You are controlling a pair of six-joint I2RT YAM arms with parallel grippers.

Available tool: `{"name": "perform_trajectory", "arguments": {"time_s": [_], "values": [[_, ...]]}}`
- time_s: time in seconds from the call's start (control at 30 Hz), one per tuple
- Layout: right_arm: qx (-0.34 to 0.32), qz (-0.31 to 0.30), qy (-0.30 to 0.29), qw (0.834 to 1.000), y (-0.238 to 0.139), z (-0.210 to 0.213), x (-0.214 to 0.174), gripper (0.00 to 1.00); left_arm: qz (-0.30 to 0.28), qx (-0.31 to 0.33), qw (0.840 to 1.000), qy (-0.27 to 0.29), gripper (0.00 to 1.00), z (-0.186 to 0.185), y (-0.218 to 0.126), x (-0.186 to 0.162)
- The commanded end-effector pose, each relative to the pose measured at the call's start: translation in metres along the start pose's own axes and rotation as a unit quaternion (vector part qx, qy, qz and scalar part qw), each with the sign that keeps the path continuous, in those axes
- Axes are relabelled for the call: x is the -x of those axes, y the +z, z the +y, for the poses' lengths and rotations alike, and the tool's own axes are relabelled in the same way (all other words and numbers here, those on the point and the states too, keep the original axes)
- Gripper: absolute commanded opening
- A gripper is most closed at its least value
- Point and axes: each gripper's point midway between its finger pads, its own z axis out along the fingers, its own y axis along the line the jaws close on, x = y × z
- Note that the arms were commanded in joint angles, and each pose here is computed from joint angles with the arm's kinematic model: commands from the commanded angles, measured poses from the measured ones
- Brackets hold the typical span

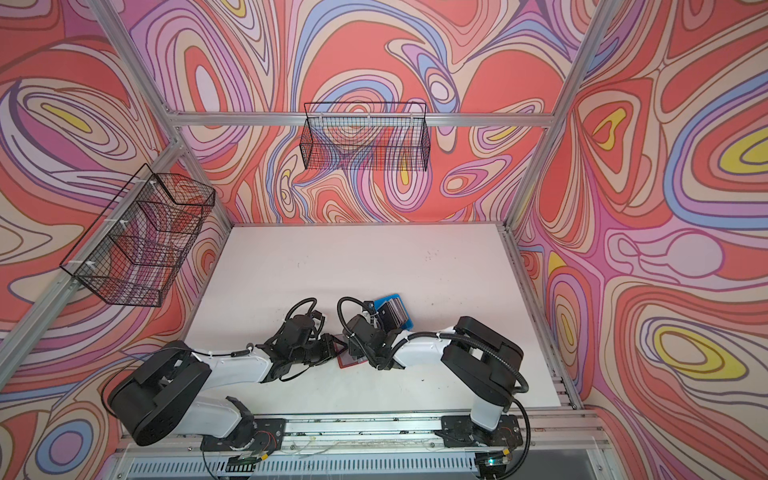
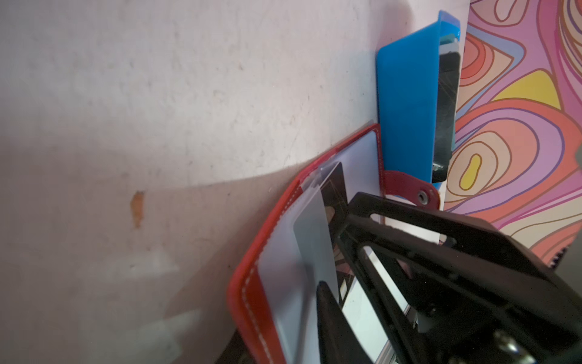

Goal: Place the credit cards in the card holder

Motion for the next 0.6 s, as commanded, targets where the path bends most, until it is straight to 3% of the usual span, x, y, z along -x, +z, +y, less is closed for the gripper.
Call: {"name": "perform_trajectory", "arguments": {"time_s": [0.0, 0.33, 0.57], "values": [[0.025, 0.015, 0.044, 0.999, 0.000, 0.002, -0.011, 0.32, 0.025, 0.106, 0.994, -0.023, 0.30, 0.054, -0.001, -0.021], [0.080, 0.002, 0.089, 0.993, -0.012, 0.017, -0.014, 0.26, 0.008, 0.163, 0.987, -0.008, 0.35, 0.068, -0.020, -0.014], [0.028, -0.034, 0.072, 0.996, -0.028, -0.001, 0.003, 0.31, -0.010, 0.137, 0.990, 0.011, 0.39, 0.052, -0.037, -0.008]]}}
